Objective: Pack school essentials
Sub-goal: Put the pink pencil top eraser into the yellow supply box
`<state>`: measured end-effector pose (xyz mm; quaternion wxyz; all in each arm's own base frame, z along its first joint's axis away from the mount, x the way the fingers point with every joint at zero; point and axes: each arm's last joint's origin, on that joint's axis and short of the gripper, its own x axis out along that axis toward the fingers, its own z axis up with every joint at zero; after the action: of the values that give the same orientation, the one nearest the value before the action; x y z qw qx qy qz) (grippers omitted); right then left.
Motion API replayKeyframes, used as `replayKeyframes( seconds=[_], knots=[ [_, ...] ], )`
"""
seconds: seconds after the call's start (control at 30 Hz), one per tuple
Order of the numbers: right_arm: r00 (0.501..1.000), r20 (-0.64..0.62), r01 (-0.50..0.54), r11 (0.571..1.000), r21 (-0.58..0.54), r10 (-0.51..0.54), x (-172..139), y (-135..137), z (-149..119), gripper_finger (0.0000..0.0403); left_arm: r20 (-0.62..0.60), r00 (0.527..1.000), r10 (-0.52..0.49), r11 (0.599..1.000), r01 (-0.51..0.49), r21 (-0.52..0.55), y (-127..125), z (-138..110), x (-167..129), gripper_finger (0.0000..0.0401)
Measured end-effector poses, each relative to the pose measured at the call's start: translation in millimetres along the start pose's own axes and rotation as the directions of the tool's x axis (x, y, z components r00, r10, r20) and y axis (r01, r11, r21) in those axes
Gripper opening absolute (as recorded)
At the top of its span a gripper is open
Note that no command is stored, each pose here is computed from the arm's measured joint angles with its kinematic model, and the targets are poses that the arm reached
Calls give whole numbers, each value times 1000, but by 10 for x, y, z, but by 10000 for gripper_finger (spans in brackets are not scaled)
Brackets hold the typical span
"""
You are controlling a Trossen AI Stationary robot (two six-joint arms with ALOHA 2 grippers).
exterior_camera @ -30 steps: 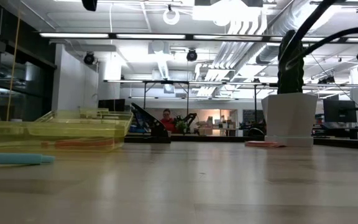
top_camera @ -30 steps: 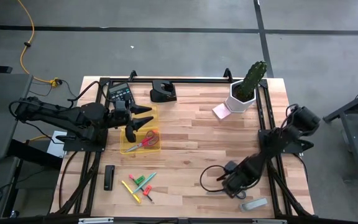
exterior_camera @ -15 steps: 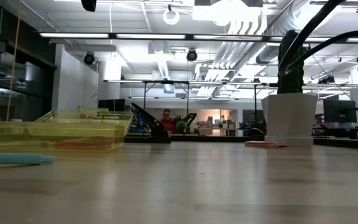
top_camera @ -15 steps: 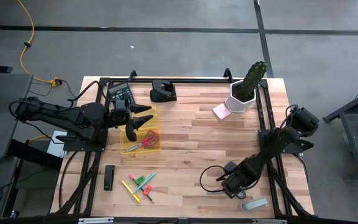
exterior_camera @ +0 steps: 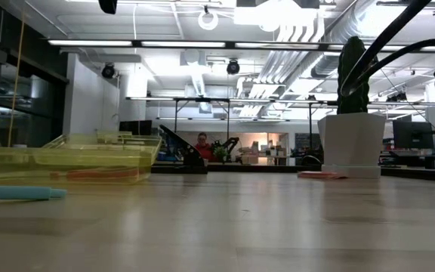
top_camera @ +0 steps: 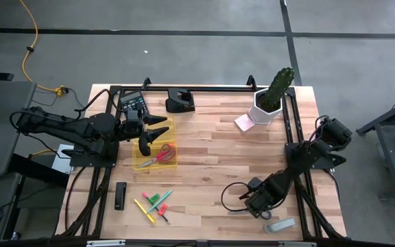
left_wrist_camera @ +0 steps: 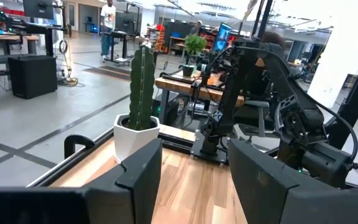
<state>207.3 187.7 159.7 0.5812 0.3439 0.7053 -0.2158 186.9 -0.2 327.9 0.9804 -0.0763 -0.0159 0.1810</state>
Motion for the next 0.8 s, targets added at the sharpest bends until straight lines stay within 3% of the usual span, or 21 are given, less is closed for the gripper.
replayKeyframes(
  seconds=[0.57,0.8],
  knots=[
    [1000,-17,1,1000,-2,-1,98,45,20,106,1,1000,-1,1000,1,-1,0,2,0,172],
    [1000,-17,3,1000,-2,-4,98,42,20,69,1,1000,-1,1000,1,0,0,2,0,172]
  ],
)
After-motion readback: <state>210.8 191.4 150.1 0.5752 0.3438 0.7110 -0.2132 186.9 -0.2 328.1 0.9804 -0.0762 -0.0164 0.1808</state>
